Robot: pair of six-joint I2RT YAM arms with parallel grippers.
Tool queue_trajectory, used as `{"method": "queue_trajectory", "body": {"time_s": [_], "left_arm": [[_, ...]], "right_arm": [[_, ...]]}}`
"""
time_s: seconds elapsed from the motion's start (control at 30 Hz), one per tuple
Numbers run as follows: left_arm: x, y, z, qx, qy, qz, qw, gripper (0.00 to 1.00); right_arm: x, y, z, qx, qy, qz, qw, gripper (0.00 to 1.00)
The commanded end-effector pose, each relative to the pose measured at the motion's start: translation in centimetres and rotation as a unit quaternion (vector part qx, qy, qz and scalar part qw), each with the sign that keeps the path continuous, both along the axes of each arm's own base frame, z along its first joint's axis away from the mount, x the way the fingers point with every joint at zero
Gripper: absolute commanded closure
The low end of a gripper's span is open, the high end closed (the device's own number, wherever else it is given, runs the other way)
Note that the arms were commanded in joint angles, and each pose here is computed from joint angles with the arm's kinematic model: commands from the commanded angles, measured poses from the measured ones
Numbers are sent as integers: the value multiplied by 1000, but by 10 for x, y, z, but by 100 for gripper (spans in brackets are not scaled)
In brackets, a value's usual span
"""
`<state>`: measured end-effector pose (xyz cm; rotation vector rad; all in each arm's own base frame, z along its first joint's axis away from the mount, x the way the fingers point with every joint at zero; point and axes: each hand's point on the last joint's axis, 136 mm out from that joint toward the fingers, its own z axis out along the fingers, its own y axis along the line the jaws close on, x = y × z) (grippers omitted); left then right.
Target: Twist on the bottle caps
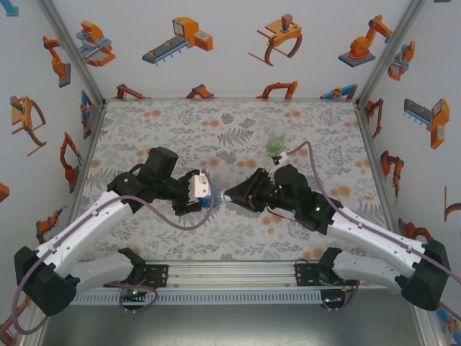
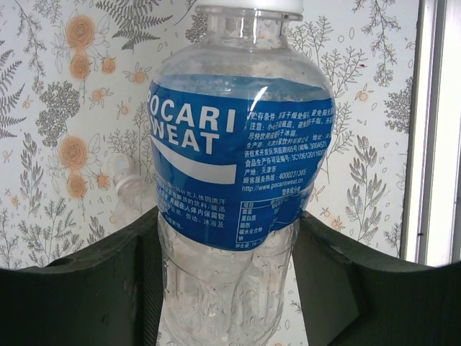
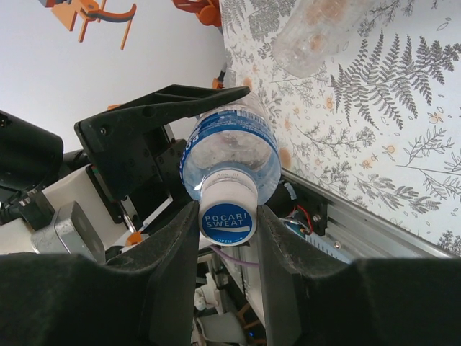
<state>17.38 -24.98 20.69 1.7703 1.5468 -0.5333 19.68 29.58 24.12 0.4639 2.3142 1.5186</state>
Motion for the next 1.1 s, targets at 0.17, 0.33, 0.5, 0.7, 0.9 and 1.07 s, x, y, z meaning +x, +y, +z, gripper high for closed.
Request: {"method": "queue_trajectory", "body": {"time_s": [0.17,0.33,0.5,0.7,0.9,1.07], "left_arm": [[-11,-24,42,-91,-35,-58,994,100],[-12,-25,41,-91,-32,-62,993,100],[-12,-24,41,-90,-34,-62,993,100],[-15,-24,41,-91,-32,-68,993,100],[-19,-25,41,-96,-24,-77,992,100],[-21,-26,43,-100,-20,-83,991,100]], "right_arm": [[-1,-17,50,-90,-125,36,987,43],[7,-35,84,-140,-214,35,966,38],[6,-35,114,-190,-359,89,909,40],[-25,-15,128,-223,-587,233,742,44],[-73,-4,138,-163,-738,313,575,44],[-76,-1,114,-165,-760,329,535,43]]}}
